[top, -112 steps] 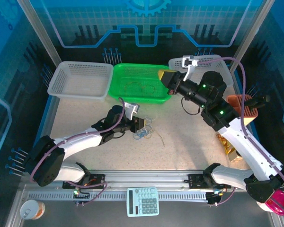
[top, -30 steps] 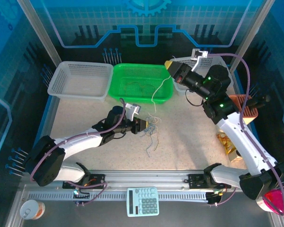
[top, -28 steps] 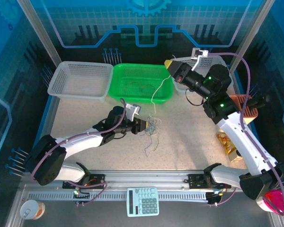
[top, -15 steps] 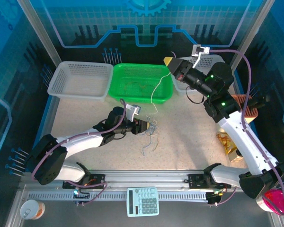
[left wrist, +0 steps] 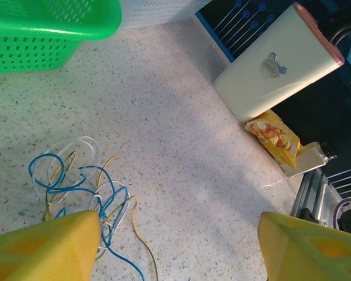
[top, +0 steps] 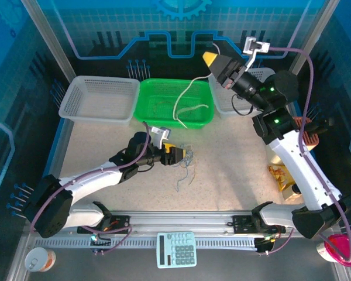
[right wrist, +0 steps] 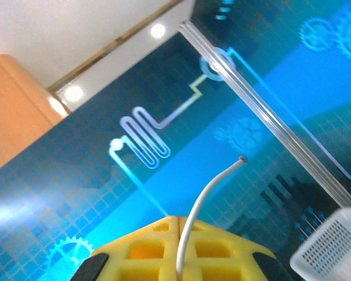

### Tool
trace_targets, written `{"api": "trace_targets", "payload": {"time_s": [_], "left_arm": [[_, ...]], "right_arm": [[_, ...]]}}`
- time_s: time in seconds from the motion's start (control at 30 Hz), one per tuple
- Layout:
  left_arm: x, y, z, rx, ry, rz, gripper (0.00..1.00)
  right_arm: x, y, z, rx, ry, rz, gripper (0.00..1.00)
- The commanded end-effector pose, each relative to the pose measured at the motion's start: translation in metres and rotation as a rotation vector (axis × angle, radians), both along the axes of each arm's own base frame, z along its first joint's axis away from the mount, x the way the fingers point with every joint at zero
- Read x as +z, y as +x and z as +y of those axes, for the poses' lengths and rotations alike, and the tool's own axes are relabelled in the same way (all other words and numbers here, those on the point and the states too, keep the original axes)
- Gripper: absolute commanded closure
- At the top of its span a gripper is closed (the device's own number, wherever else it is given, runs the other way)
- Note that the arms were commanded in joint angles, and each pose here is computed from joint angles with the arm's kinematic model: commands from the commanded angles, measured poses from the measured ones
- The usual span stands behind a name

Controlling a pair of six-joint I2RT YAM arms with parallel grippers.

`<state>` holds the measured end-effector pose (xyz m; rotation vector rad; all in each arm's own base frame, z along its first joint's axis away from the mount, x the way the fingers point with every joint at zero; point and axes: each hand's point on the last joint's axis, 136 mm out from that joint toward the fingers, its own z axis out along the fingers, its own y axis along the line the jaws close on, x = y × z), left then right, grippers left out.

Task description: Untangle the cables

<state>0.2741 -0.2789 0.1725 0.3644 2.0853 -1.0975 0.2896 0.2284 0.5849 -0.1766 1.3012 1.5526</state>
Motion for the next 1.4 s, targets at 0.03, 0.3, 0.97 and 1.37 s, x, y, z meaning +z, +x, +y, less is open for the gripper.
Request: {"api": "trace_targets", "payload": {"time_s": [0.03,0.3,0.97,1.37], "left_arm": [[0.013,-0.002,0.003,0.009,-0.010,-0.037,0.24],[0.028,-0.003,0.012,0.050,-0.007,-0.067,0.19],[0.080,0.025,0.060,0.292,0.030,-0.159,0.01],[0.080,0.042,0.066,0.317,0.011,-0.140,0.01]], "right_arm": [[0.045,-0.024,-0.016,-0.018,0.037,-0.155,1.00],[0.028,0.001,-0.027,-0.107,-0.019,-0.121,1.00],[-0.050,0.129,-0.109,-0.736,-0.310,0.007,1.00],[-0.097,0.221,-0.160,-1.151,-0.363,0.071,1.00]]}}
